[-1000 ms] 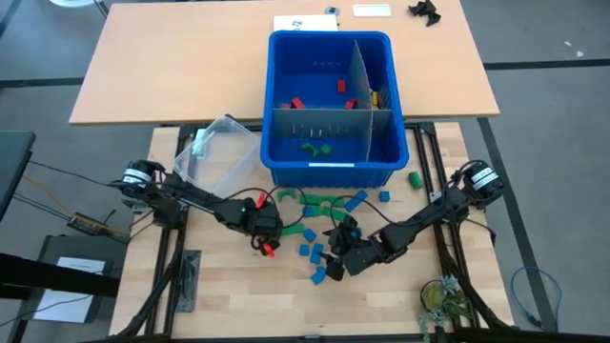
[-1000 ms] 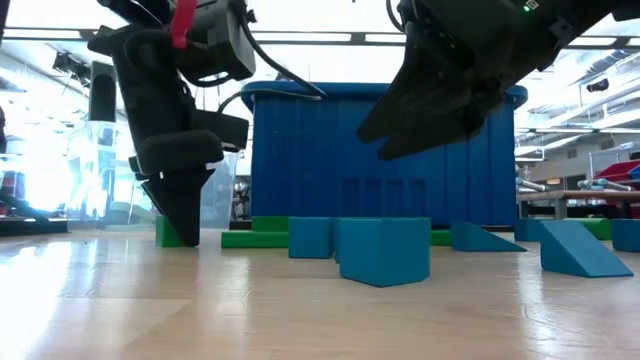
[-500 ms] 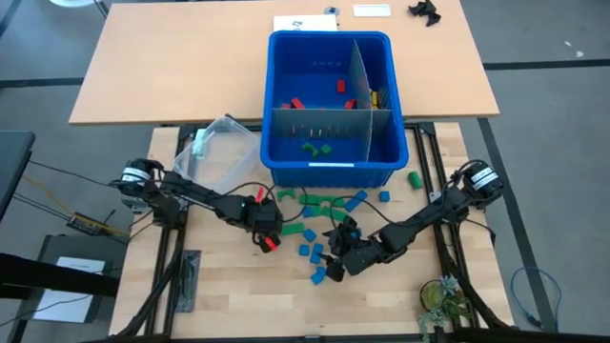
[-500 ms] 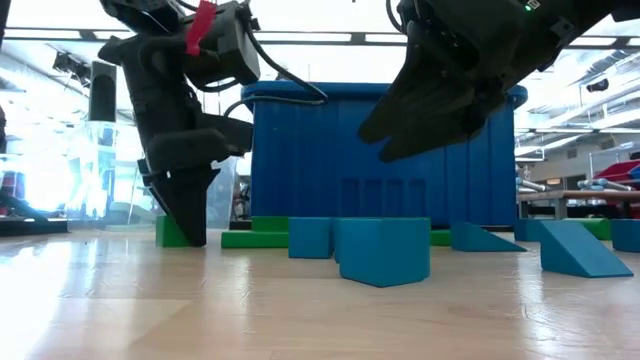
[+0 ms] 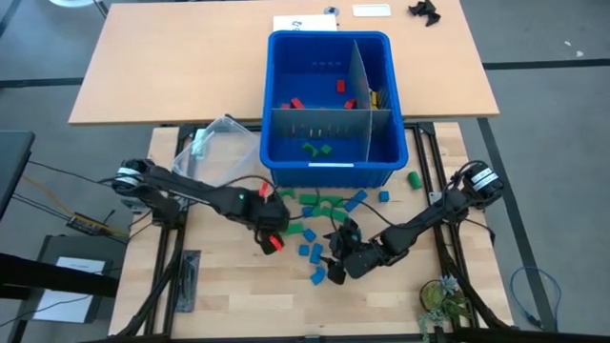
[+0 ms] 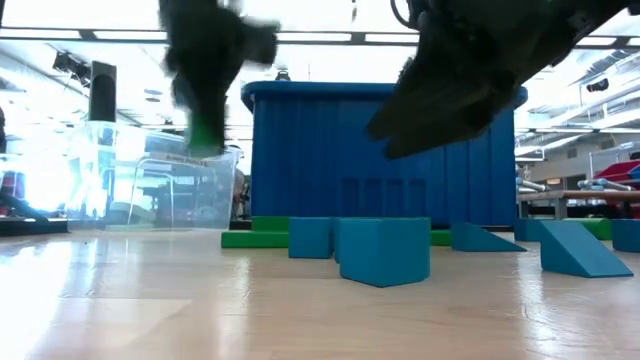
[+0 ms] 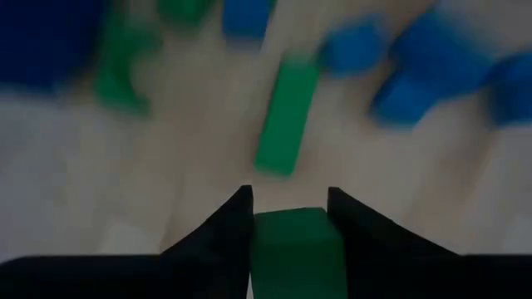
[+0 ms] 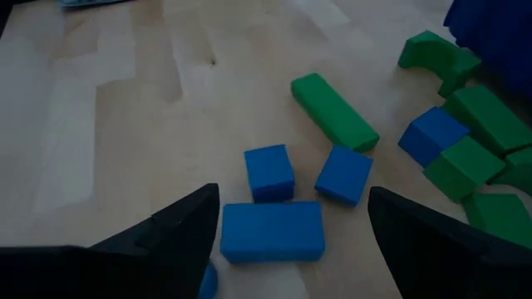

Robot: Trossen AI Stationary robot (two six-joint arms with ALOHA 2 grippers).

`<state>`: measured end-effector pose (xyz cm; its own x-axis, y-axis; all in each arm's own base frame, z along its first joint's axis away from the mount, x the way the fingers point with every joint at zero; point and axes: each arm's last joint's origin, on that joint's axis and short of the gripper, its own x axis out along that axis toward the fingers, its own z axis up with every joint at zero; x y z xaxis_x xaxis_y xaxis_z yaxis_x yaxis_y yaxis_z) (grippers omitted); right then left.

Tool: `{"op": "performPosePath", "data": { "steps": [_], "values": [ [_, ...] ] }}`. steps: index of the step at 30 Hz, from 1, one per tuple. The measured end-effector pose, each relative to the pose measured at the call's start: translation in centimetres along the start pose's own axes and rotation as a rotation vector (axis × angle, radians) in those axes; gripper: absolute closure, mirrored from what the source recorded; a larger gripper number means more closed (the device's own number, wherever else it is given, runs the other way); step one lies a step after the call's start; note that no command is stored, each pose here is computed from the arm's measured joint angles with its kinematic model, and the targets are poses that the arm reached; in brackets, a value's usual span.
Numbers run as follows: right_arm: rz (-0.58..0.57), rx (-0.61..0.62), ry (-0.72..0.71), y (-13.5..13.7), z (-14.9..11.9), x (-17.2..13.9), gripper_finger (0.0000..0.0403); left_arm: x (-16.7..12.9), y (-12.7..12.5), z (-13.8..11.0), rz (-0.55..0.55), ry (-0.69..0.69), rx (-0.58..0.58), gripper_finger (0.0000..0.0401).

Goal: Sort blocks
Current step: Put the green block into the blue bin

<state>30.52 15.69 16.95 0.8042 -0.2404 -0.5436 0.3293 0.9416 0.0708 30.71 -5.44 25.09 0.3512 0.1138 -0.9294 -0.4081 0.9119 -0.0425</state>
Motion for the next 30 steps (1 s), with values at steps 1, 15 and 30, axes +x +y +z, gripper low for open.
{"op": "performPosePath", "data": {
  "steps": [1, 15, 30],
  "values": [
    [-0.005, -0.007, 0.0, 0.1, -0.1, -0.1, 0.0097, -1.7, -0.2, 0.9, -0.003, -0.053, 0.014, 0.0264],
    [-0.033, 0.031, 0.019, 0.3, -0.8, -0.6, 0.0097, -11.4, 7.7, 12.5, 0.314, -0.767, 0.022, 0.0264],
    [-0.048, 0.053, 0.04, 0.1, -1.1, -0.6, 0.0097, -8.9, 12.6, 13.9, 0.256, -0.65, -0.061, 0.0108]
  ]
}}
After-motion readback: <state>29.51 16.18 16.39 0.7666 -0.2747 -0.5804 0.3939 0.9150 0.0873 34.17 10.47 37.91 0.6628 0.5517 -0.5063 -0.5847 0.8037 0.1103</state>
